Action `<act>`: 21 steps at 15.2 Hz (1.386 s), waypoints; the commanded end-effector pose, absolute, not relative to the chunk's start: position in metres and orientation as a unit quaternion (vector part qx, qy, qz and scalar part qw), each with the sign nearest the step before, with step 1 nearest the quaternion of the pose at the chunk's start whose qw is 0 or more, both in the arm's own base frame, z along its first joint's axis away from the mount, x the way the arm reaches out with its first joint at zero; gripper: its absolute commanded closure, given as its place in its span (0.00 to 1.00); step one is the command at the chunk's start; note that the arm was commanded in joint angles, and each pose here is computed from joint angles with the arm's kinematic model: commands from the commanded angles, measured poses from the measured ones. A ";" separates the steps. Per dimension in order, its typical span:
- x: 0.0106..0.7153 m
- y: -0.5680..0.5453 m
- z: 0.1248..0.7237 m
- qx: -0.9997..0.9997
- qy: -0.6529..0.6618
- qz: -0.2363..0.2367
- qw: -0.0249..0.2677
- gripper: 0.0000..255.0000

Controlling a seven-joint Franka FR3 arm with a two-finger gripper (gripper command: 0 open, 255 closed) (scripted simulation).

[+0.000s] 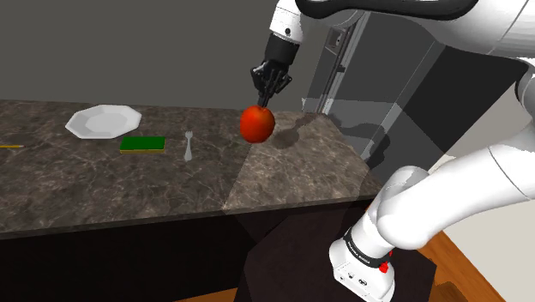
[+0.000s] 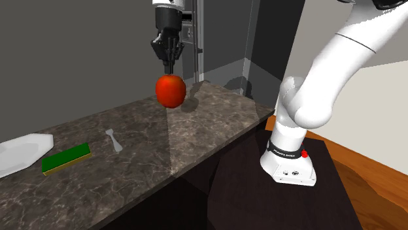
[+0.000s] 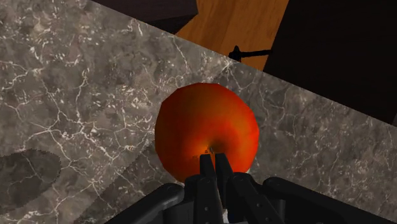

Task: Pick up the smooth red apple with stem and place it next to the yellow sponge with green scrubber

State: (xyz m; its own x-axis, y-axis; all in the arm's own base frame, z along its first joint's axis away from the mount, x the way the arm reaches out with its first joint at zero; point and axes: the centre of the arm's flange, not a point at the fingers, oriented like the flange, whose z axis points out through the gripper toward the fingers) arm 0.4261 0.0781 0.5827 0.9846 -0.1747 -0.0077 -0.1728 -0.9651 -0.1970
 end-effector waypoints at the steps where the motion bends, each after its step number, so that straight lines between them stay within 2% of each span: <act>1: 0.439 0.102 0.582 -0.991 0.088 -0.005 0.099 1.00; 21: 0.554 0.339 0.583 -0.991 0.088 -0.005 0.099 1.00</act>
State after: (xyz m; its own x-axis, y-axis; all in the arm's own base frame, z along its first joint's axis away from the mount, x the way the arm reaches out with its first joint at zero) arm 0.5494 0.3271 0.5848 0.9848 -0.1736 -0.0066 -0.1715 -0.9651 -0.1978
